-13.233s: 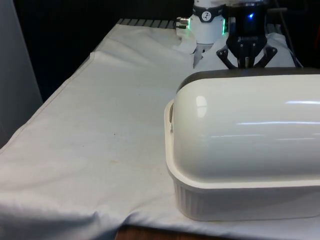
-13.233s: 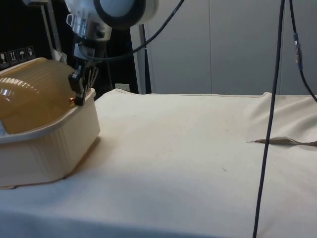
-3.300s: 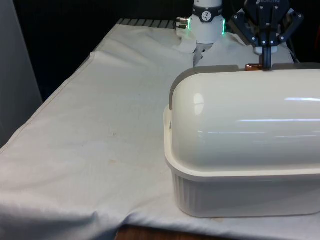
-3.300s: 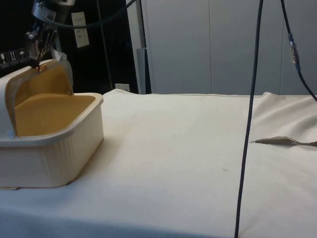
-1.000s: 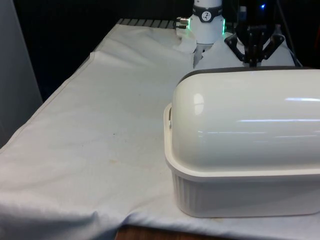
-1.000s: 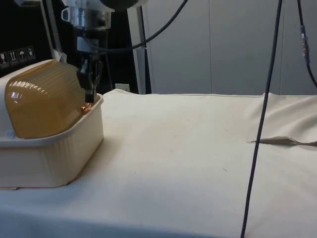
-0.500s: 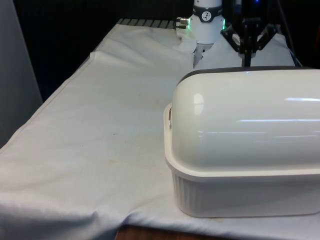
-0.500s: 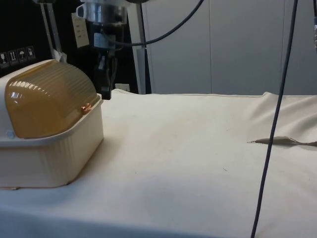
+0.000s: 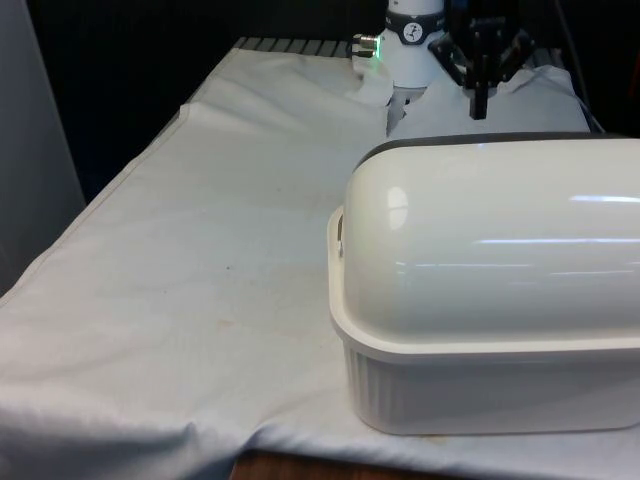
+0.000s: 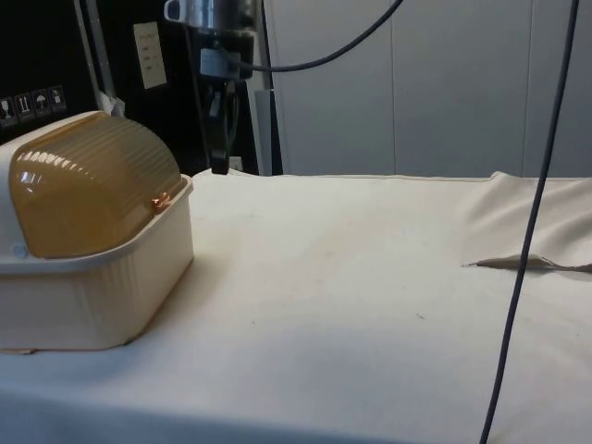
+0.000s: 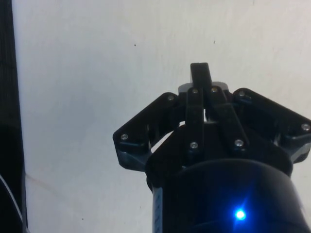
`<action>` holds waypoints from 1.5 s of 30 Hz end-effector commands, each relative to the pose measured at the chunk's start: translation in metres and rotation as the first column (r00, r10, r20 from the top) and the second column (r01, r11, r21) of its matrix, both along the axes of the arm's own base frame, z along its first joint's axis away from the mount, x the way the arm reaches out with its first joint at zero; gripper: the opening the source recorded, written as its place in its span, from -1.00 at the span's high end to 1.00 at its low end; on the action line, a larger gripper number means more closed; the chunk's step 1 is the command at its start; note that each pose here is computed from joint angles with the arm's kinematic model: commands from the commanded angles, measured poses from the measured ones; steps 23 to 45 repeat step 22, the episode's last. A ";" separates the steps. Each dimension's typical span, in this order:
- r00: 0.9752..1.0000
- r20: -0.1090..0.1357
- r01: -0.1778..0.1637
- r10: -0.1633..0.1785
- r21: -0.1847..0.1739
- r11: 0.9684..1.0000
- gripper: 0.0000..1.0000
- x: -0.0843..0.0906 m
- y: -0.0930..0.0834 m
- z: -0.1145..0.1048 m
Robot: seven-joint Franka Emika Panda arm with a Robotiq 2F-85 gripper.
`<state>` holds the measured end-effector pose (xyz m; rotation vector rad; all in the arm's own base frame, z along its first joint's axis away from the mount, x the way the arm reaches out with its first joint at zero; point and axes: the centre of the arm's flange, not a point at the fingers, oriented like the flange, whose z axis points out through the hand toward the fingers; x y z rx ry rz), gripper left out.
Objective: Open the lid, then close it.
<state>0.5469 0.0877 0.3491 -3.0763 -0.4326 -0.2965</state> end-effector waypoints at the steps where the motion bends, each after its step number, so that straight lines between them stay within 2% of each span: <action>1: 1.000 0.008 0.000 0.000 -0.004 1.000 0.98 -0.002 -0.001 0.001; 4: 1.000 0.001 -0.001 0.001 0.001 1.000 0.69 -0.003 -0.001 0.002; 5: 1.000 0.007 0.000 0.000 -0.003 1.000 0.69 -0.005 -0.002 0.002; 9: 1.000 0.008 -0.001 0.001 -0.003 1.000 0.30 -0.006 -0.002 0.003; 10: 1.000 0.007 -0.001 0.001 -0.003 1.000 0.11 -0.006 -0.002 0.003; 12: 1.000 0.001 -0.001 0.001 0.001 1.000 -0.13 -0.004 -0.001 0.002; 13: 1.000 0.008 -0.001 0.001 -0.003 1.000 -0.13 -0.006 -0.002 0.003; 16: 1.000 0.008 -0.002 0.002 -0.003 1.000 -0.40 -0.006 -0.002 0.003; 17: 1.000 0.007 -0.001 0.001 -0.003 1.000 -0.59 -0.006 -0.002 0.003; 20: 1.000 0.001 -0.002 0.002 0.001 1.000 -0.87 -0.005 -0.001 0.002; 21: 1.000 0.005 -0.001 0.001 -0.002 1.000 -0.87 -0.006 -0.002 0.003; 22: 1.000 0.004 -0.001 0.001 -0.001 1.000 -0.96 -0.005 -0.001 0.002; 45: 1.000 0.004 -0.001 0.001 -0.001 1.000 -0.96 -0.005 -0.001 0.002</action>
